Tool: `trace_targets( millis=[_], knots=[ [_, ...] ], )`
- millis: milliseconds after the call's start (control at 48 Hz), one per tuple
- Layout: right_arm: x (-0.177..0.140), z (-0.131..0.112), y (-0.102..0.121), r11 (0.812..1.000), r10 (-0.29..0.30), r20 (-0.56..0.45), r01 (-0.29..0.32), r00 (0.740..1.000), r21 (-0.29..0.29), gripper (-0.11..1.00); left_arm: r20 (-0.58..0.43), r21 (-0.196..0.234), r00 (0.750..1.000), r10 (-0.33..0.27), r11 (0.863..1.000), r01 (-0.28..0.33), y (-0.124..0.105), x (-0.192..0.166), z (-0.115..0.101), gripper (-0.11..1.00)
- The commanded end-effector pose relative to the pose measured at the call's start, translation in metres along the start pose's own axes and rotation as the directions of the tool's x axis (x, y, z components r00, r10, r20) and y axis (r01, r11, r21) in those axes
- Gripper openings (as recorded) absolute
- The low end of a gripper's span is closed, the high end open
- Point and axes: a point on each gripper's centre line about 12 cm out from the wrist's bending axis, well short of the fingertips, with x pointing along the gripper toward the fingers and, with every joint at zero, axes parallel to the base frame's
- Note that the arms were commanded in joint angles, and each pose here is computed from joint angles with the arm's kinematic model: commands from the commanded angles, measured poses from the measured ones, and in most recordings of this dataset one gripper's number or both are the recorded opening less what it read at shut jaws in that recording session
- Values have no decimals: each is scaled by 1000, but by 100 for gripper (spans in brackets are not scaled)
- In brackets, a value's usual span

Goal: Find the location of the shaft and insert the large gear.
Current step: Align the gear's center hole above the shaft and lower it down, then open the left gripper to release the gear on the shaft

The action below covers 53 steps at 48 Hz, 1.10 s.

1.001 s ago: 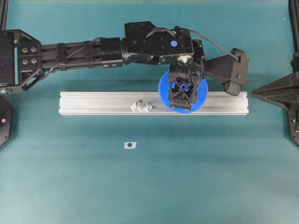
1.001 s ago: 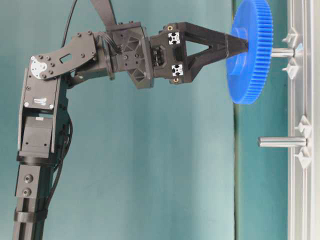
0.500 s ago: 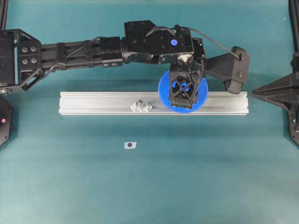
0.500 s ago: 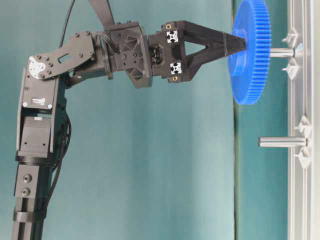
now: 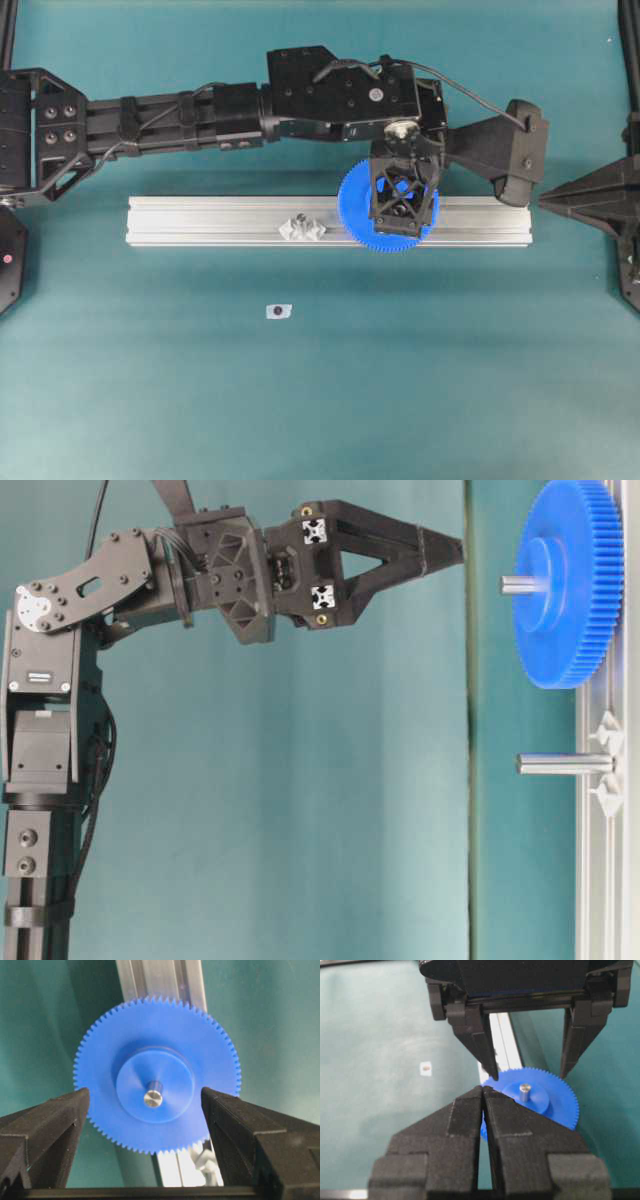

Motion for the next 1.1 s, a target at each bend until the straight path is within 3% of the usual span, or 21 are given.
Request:
trace_targets(
  millis=[0, 438, 1084],
  knots=[
    [0, 7, 0, 1000, -2, 16, 1, 1000, 11, 6, 67, -2, 998, 22, 1000, -22, 2, -34, 7, 86],
    [0, 5, 0, 1000, -2, 13, 2, 1000, 11, 6, 72, -10, 997, 30, 1000, -29, 7, -38, 6, 86],
    [-2, 7, 0, 1000, 0, 29, 0, 1000, 10, 6, 164, -38, 984, 63, 998, -58, 11, -81, 2, 86]
  ],
)
